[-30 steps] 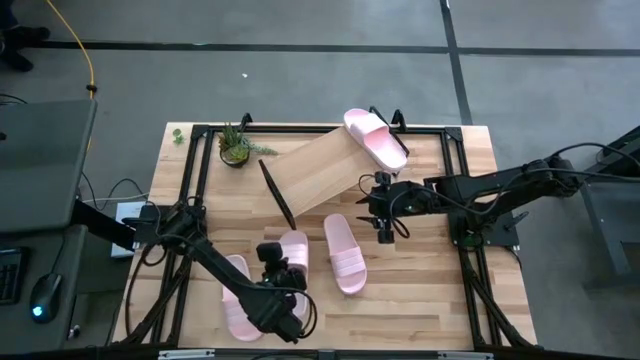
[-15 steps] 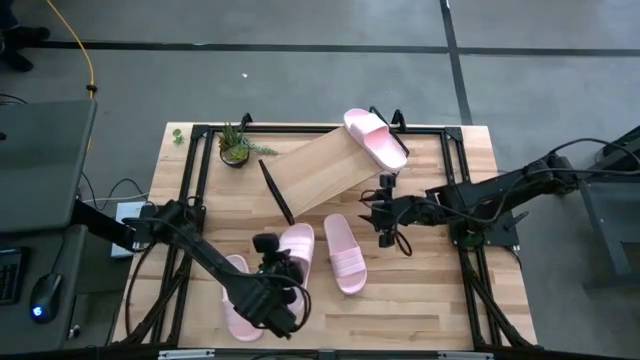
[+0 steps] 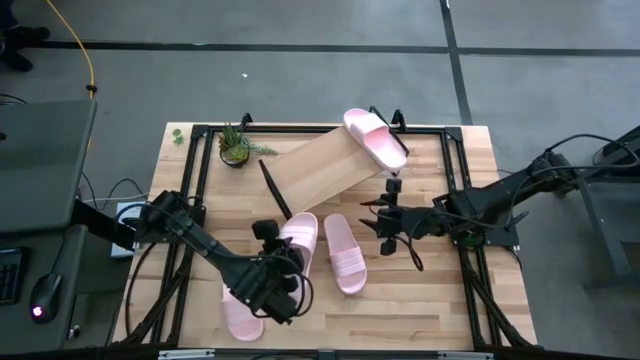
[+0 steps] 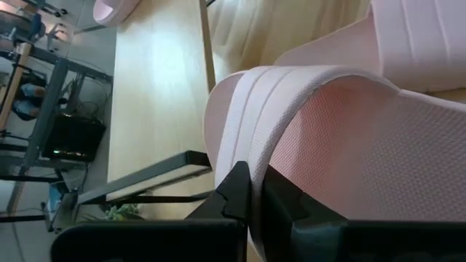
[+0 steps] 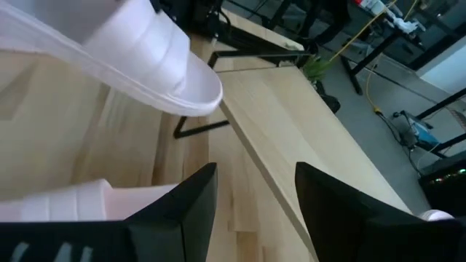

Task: Pick and place slides into the shelf
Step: Put the middle pink slide on the shelf

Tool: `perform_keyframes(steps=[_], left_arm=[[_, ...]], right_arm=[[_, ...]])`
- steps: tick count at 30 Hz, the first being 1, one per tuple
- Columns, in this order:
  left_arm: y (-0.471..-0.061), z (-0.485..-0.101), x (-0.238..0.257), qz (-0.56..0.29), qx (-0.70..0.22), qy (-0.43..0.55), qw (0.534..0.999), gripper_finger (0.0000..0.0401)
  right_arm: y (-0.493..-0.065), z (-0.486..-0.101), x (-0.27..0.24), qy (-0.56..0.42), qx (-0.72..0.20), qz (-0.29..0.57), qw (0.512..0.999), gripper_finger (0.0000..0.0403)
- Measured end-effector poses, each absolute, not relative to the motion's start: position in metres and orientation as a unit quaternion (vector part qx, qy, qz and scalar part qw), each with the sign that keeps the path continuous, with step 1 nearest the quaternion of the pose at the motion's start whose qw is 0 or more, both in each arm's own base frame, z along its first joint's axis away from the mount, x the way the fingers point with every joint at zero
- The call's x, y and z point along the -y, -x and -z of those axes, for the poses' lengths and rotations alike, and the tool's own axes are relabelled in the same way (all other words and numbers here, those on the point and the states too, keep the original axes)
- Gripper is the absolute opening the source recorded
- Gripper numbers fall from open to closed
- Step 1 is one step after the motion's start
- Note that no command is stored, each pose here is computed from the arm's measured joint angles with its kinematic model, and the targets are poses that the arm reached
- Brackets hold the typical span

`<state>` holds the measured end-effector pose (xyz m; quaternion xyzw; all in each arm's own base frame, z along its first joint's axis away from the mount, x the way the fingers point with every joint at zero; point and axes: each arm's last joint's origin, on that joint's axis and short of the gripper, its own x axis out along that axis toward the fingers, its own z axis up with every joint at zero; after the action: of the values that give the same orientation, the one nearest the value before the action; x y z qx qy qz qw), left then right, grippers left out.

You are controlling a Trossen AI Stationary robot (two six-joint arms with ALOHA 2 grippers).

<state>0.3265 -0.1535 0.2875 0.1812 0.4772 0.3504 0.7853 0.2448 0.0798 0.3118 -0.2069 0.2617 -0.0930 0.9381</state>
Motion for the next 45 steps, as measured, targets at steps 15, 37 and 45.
perform_keyframes(steps=[15,37,45], left_arm=[[-0.343,-0.317,0.127,-0.363,-0.460,-0.183,0.790,0.0005],[-0.345,-0.336,0.127,-0.358,-0.437,-0.196,0.802,0.0006],[-0.345,-0.336,0.127,-0.362,-0.432,-0.201,0.801,0.0006]], right_arm=[[-0.278,-0.319,-0.104,0.194,-0.282,0.119,0.932,0.0177],[-0.323,-0.331,-0.136,0.208,-0.333,0.136,0.910,0.0177],[-0.318,-0.342,-0.156,0.223,-0.291,0.128,0.921,0.0177]])
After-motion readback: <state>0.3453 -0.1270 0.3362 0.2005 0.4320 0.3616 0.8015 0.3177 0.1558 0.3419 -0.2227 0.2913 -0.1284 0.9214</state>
